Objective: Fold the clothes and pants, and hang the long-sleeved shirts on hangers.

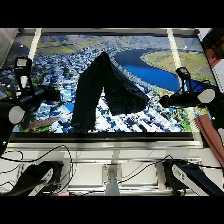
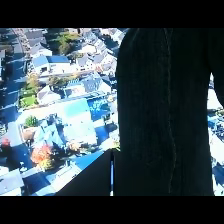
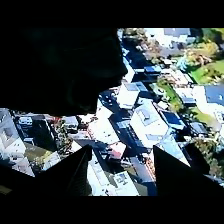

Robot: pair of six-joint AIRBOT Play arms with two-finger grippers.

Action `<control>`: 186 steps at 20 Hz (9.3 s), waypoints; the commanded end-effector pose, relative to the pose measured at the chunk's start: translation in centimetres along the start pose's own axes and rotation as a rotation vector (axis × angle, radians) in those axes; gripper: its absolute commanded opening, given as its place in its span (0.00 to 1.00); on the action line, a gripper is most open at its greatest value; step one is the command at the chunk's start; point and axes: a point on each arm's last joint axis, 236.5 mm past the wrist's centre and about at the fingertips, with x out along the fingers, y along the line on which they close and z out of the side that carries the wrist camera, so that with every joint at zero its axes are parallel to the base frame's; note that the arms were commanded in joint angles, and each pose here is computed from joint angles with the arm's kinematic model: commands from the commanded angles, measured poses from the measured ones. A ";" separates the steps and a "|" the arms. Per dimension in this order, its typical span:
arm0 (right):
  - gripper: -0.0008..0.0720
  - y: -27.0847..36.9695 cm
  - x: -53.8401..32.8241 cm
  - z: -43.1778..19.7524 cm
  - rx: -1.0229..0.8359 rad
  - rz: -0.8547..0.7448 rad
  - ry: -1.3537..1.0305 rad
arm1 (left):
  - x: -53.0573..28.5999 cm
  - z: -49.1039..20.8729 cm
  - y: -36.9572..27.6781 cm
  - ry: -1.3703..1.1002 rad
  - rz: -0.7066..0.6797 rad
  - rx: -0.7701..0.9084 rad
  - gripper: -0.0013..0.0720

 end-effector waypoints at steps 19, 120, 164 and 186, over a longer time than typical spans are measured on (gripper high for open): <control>0.41 2.0 11.8 3.0 -0.307 -0.022 -0.061 | 0.0 -0.8 -1.8 0.038 -0.072 -0.077 0.06; 0.76 -23.4 0.7 -6.7 0.894 -0.028 0.166 | 1.3 5.8 19.9 -0.294 0.410 -0.264 0.68; 0.07 -20.4 9.9 -2.0 1.014 0.123 -0.196 | 6.8 -23.3 3.7 0.405 0.011 -0.594 0.68; 0.07 -20.7 -2.7 4.8 0.640 0.000 -0.303 | -1.0 0.8 15.0 -0.141 0.074 -0.461 0.05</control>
